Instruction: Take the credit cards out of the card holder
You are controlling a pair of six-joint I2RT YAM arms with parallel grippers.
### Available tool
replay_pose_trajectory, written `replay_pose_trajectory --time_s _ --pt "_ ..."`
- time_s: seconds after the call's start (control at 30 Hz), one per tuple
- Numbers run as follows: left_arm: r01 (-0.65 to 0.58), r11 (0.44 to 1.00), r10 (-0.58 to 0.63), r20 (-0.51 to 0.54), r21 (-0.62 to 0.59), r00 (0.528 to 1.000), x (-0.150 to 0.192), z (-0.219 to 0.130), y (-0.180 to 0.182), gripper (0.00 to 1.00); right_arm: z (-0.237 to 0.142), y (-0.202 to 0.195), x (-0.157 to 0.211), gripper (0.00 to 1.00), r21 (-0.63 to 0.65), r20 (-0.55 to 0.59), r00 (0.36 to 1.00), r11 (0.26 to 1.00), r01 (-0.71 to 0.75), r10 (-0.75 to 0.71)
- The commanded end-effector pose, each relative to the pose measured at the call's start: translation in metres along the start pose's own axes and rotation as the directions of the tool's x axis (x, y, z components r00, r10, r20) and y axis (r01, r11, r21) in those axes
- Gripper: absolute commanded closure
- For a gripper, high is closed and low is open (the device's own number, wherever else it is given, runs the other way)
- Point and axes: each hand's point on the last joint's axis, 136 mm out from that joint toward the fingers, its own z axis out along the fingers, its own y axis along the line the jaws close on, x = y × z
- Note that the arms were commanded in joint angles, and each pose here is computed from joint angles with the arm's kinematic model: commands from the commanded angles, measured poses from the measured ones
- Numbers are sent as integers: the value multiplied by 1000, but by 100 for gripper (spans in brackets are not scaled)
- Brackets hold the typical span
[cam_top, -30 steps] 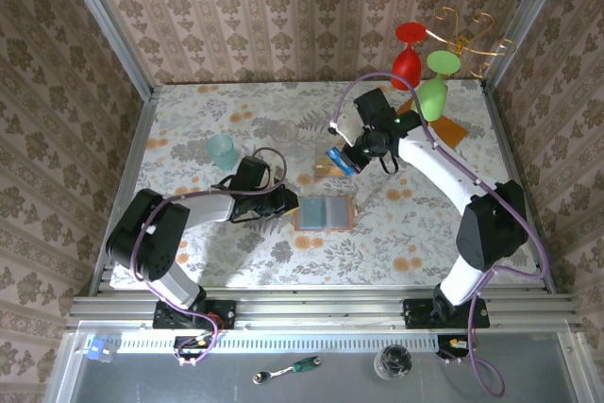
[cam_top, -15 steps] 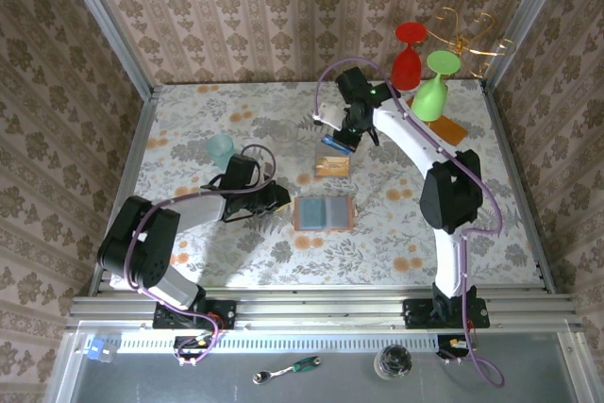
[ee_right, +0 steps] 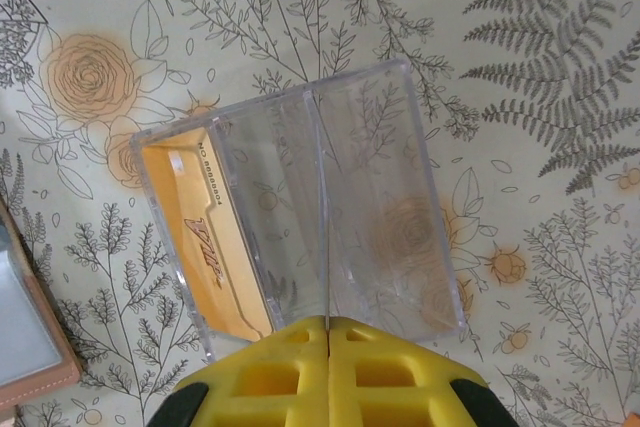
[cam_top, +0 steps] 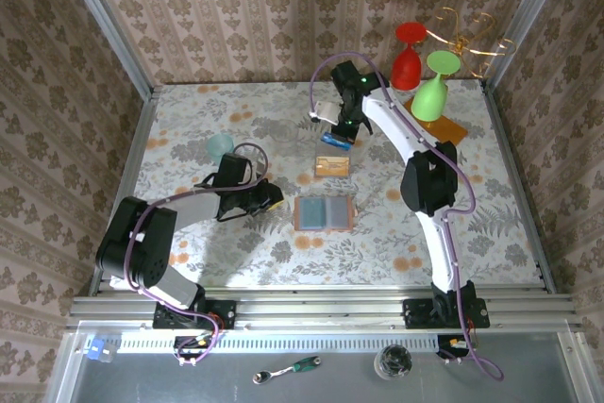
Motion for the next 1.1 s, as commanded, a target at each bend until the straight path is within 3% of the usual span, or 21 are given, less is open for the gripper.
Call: replay_pose_trajectory --time_s 0.0,0.37,0.97,1.07 --pt "-10 1000 10 -14 6 1000 4 -5 3 82 4 11 9 100 -74 -41 998 997 37 -40" --pt "-2 1000 2 -14 2 1000 1 -10 7 82 19 30 17 100 -194 -69 993 978 80 -95" --pt "0 1000 0 -11 -2 1000 1 -13 8 82 45 51 18 100 -282 -74 988 953 109 -134" --pt "0 1000 0 -8 -1 1000 0 -13 8 82 46 49 16 91 -272 -72 989 957 103 -127"
